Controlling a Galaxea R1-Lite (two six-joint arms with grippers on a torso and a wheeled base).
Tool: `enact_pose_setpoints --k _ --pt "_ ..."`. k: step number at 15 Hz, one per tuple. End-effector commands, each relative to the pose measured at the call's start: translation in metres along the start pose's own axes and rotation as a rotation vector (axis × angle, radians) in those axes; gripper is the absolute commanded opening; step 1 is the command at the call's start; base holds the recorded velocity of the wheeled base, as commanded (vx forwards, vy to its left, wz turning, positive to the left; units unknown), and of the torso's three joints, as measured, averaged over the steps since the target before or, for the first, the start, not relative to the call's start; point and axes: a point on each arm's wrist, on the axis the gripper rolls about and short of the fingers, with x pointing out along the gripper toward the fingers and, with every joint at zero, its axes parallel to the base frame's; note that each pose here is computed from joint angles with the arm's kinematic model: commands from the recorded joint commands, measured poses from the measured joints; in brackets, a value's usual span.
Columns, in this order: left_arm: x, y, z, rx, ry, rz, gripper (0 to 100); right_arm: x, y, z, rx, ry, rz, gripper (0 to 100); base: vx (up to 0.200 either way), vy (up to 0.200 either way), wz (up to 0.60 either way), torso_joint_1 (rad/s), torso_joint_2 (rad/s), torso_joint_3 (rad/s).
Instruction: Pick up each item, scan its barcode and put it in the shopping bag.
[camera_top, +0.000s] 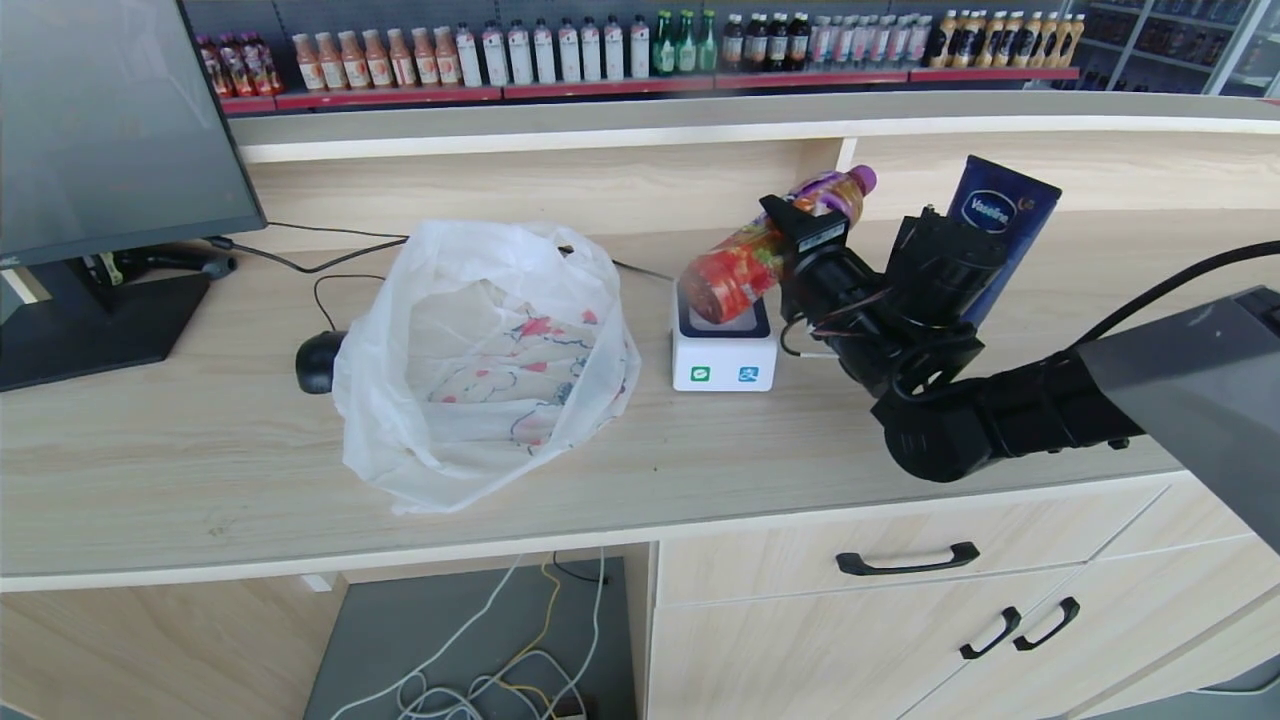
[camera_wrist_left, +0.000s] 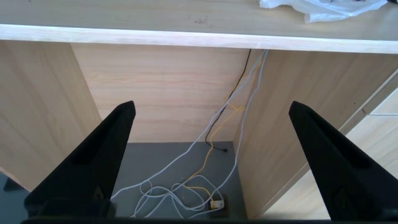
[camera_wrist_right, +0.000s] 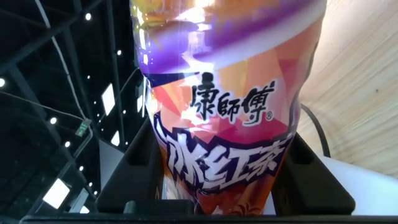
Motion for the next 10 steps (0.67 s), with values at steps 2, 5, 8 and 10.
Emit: enact_pose_setpoints --k 2,5,8,10 --pt "0.0 0.0 0.0 0.0 0.0 0.001 100 0.0 0.001 0.0 0.001 0.0 0.001 0 0.0 0.0 0.0 0.0 0.0 0.0" --pt "0.0 0.0 0.0 0.0 0.0 -0.001 100 -0.003 0.002 0.0 0.0 -0.001 -0.001 0 0.0 0.0 0.0 0.0 0.0 0.0" --pt "0.0 0.0 0.0 0.0 0.0 0.001 100 -0.005 0.024 0.003 0.0 -0.005 0.04 0 0.0 0.0 0.0 0.0 0.0 0.0" --pt "0.0 0.0 0.0 0.0 0.0 0.001 100 -0.01 0.044 -0.002 -0.047 0.006 0.076 0 0.0 0.0 0.0 0.0 0.0 0.0"
